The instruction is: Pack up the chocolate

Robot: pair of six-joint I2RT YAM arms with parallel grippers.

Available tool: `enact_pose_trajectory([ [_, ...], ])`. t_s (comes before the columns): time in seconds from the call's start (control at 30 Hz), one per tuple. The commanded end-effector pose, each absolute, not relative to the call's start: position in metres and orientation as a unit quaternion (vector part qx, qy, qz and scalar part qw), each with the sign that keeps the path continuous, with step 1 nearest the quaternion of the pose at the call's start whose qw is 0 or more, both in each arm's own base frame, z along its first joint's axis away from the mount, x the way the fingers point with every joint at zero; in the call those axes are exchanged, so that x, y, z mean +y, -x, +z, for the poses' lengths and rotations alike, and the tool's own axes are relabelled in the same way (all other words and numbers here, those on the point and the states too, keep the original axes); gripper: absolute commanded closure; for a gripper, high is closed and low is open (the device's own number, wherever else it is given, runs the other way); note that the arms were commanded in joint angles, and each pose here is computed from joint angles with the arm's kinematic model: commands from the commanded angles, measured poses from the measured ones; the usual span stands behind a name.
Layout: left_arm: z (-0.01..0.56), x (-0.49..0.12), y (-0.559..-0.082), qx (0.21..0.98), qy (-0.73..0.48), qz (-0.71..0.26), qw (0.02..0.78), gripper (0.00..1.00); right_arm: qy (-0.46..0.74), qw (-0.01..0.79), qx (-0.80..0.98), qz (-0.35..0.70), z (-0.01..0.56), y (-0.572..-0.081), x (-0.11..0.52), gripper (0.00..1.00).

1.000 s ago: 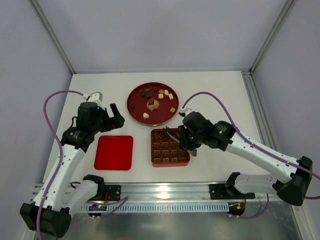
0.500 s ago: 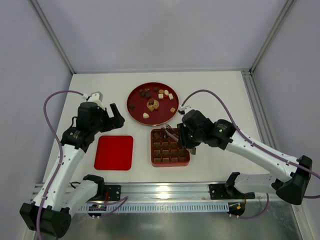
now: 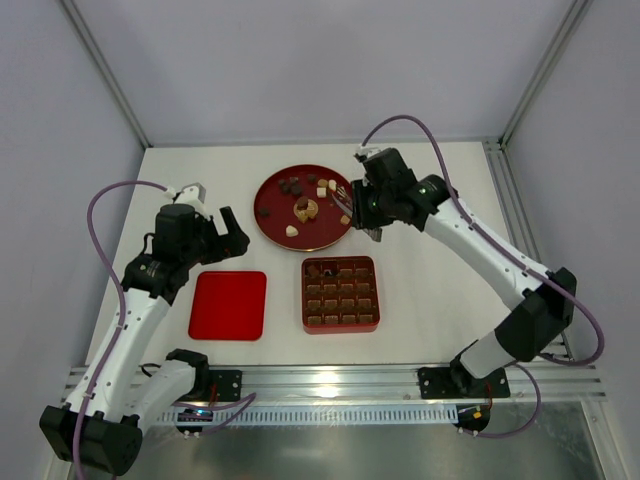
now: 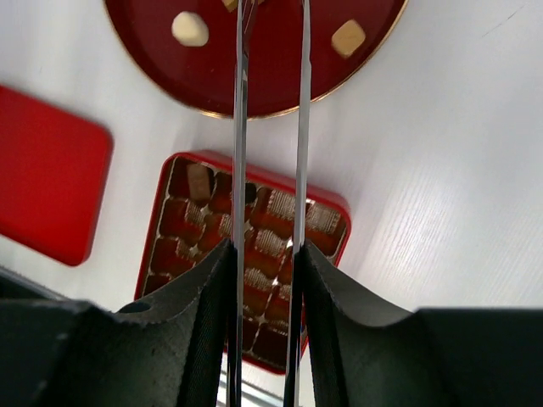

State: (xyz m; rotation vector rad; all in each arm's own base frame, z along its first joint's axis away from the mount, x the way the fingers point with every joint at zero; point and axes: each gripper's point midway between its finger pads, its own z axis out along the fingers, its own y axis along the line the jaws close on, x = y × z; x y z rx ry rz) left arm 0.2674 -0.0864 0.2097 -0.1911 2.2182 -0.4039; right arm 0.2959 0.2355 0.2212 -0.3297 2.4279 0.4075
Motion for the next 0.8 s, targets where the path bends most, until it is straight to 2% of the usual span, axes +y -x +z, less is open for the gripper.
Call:
enact_pose_trajectory([
  [0.0, 0.212, -0.089, -0.270, 0.884, 0.074, -0.170, 0.429, 0.00, 0.145, 0.351, 0.911, 0.162, 0.235, -0.338, 0.248, 0.62],
  [0.37, 0.213, -0.090, -0.270, 0.884, 0.072, -0.171, 0.429, 0.00, 0.125, 0.330, 0.927, 0.129, 0.203, -0.415, 0.266, 0.59],
  [0.77, 0.213, -0.091, -0.270, 0.884, 0.071, -0.174, 0.428, 0.00, 0.121, 0.309, 0.936, 0.116, 0.177, -0.425, 0.270, 0.57],
])
